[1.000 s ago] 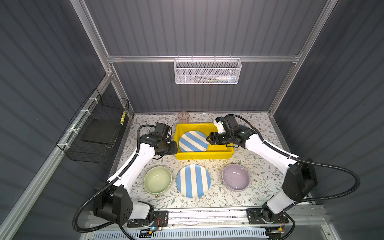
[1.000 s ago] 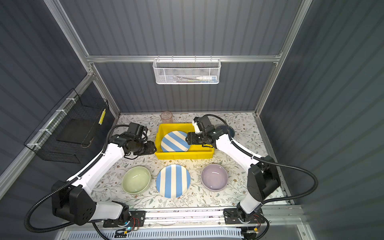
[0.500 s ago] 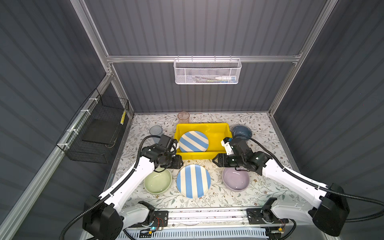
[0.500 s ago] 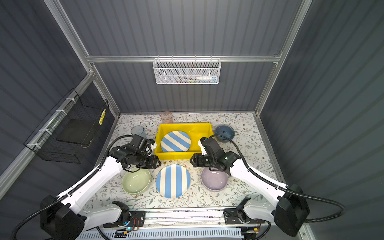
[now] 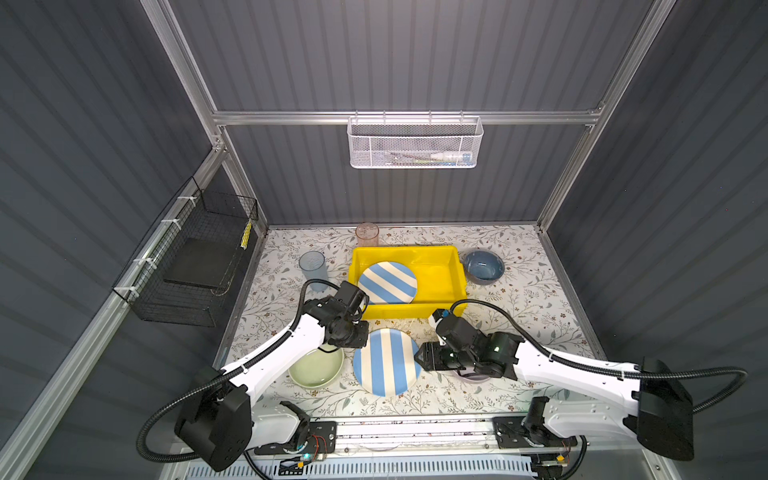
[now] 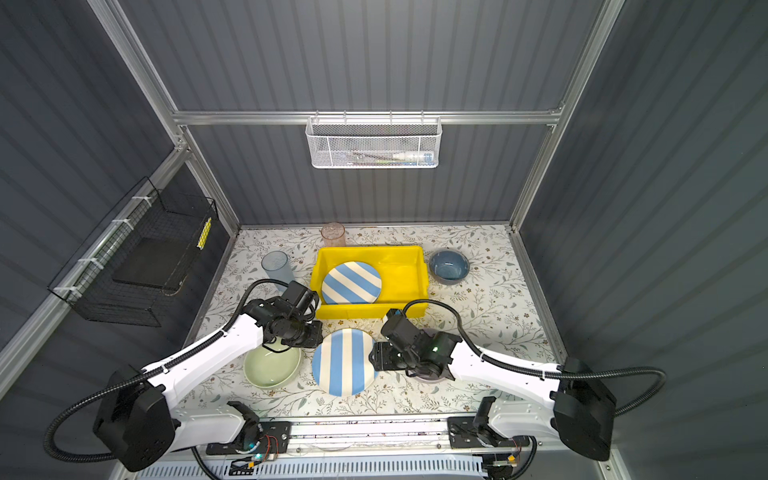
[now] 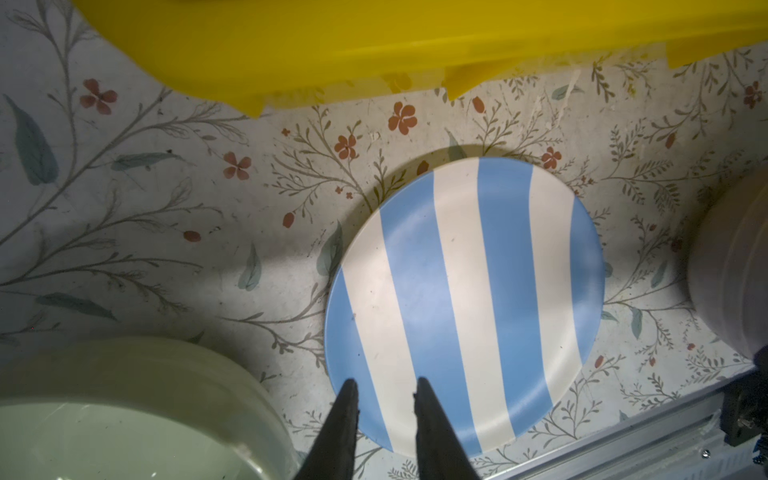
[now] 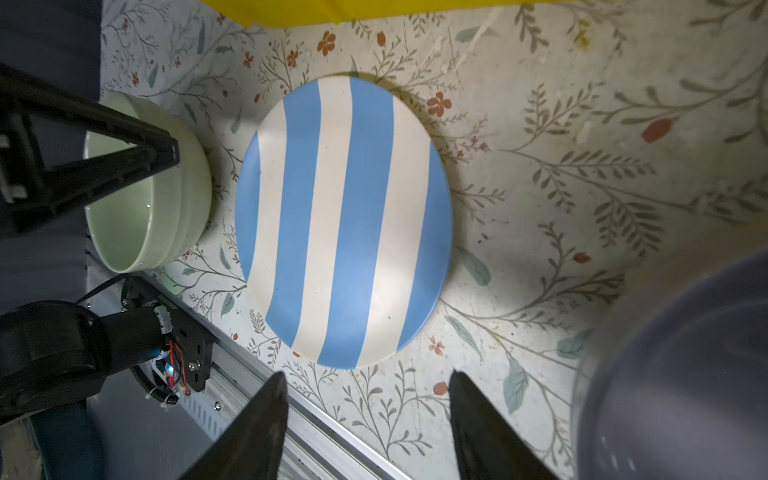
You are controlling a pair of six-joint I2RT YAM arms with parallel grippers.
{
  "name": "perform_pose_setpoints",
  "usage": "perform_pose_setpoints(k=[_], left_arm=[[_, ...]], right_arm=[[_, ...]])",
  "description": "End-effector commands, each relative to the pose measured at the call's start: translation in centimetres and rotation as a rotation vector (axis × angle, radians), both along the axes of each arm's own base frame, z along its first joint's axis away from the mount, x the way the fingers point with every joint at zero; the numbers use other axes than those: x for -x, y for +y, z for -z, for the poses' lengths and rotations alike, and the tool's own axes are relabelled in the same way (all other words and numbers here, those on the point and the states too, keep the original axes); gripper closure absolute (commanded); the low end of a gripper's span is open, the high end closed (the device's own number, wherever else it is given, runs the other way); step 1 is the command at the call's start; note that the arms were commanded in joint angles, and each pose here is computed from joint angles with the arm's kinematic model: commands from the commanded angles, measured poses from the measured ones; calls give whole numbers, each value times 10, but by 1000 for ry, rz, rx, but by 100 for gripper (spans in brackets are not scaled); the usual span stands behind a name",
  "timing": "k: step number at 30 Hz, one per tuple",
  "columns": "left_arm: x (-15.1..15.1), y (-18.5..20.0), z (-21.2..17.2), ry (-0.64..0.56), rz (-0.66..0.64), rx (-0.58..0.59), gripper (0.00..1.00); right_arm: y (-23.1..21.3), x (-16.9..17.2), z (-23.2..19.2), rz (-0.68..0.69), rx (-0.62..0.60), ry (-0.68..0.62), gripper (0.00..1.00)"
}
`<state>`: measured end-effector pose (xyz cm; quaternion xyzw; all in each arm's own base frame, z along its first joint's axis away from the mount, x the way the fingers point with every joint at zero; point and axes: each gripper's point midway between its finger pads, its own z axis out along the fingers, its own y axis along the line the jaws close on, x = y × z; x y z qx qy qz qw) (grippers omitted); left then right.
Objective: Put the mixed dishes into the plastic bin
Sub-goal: 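Move both grippers back toward the remaining striped plate on the table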
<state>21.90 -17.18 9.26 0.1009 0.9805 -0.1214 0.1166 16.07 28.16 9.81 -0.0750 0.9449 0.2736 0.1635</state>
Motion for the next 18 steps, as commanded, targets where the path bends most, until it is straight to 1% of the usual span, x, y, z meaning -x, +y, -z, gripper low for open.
perform_pose_setpoints(k=[1, 5, 13, 18], left_arm=[[-6, -3, 7, -21, 3, -24, 78], [-10, -3, 18, -10, 26, -77, 82], [-13, 1, 41, 14, 46, -170, 83], [-14, 1, 49, 25, 53, -190, 84]], right_arm=[[7, -2, 11, 29, 13, -7, 38], [12, -2, 24, 39, 3, 13, 38], [12, 1, 49, 75, 12, 66, 39], [12, 2, 54, 72, 24, 77, 40]])
